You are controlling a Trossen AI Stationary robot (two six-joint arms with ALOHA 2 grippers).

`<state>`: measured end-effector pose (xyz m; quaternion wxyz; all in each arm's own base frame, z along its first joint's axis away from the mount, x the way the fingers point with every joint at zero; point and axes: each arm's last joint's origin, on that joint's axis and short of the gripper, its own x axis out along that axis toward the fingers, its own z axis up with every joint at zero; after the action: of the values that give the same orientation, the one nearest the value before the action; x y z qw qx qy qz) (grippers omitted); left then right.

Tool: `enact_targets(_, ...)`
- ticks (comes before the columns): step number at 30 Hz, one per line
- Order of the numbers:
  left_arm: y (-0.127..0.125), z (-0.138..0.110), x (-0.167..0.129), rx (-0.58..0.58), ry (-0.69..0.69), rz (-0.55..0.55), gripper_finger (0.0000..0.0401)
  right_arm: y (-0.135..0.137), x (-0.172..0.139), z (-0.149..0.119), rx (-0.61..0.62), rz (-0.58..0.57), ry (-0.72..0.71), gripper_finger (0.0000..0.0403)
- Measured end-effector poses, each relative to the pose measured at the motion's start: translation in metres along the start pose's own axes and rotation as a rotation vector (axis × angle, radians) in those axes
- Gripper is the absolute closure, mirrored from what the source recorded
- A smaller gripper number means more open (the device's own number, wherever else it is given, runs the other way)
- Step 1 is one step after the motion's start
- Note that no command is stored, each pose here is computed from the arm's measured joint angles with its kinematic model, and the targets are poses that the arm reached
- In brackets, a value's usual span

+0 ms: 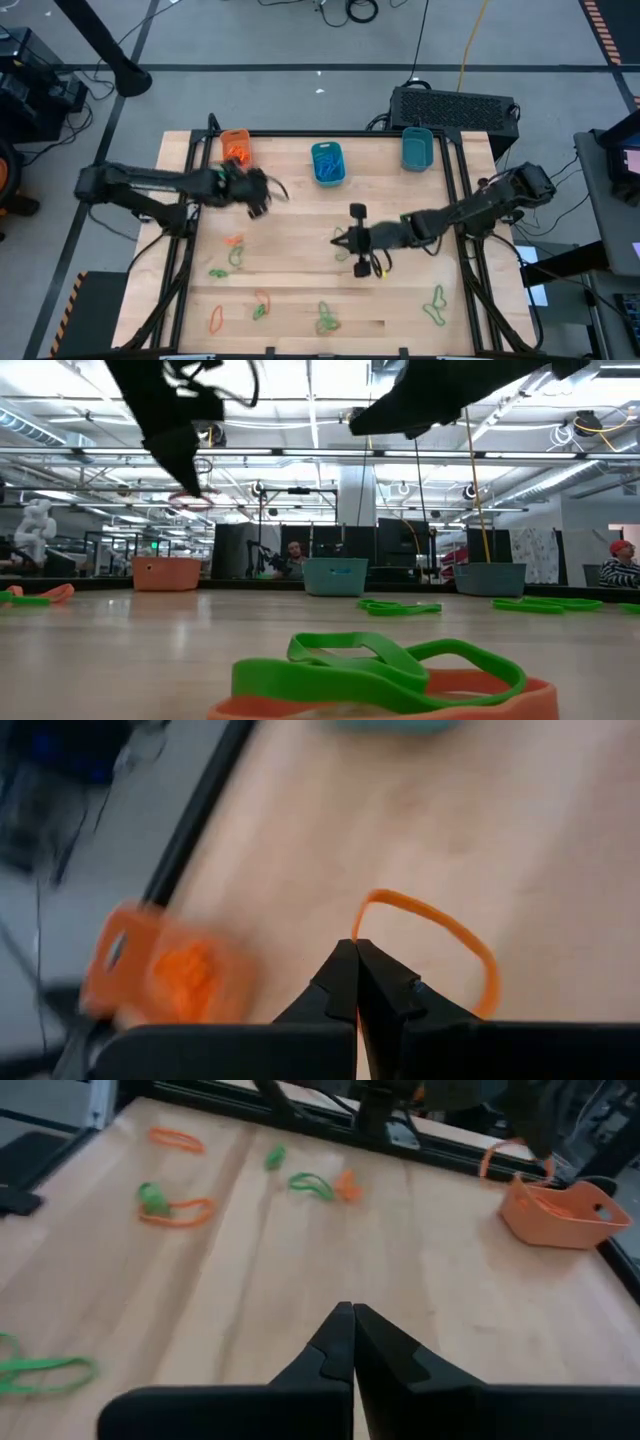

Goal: Sort rubber bands into baskets
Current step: Put the orange rubber band into the orange bin

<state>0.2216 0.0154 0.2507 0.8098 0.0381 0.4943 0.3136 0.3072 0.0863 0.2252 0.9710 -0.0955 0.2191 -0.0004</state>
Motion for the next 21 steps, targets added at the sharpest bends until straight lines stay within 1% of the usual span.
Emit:
enact_targets(3,0.041,-0.009,0.007,-0.103,0.033,0.046,0.04,-0.022,0.006,0.0,0.001,-0.011,-0.007,0.0403)
enact_targets(6,0.075,-0.018,0.016,-0.191,0.08,0.082,0.04,-0.039,0.011,-0.001,0.025,-0.012,-0.017,0.0403)
enact_targets(11,0.118,-0.028,0.034,-0.272,0.172,0.119,0.04,-0.05,0.016,-0.004,0.041,0.004,-0.015,0.0403)
enact_targets(13,0.132,-0.031,0.043,-0.306,0.209,0.146,0.04,-0.05,0.016,-0.004,0.042,0.002,-0.017,0.0403)
enact_targets(15,0.144,-0.034,0.052,-0.338,0.234,0.148,0.04,-0.05,0.016,-0.004,0.038,0.004,-0.015,0.0403)
enact_targets(20,0.161,-0.036,0.08,-0.412,0.246,0.087,0.04,-0.049,0.016,-0.005,0.035,0.005,-0.009,0.0403)
enact_targets(21,0.163,-0.035,0.086,-0.418,0.249,0.089,0.04,-0.049,0.016,-0.006,0.034,0.006,0.001,0.0403)
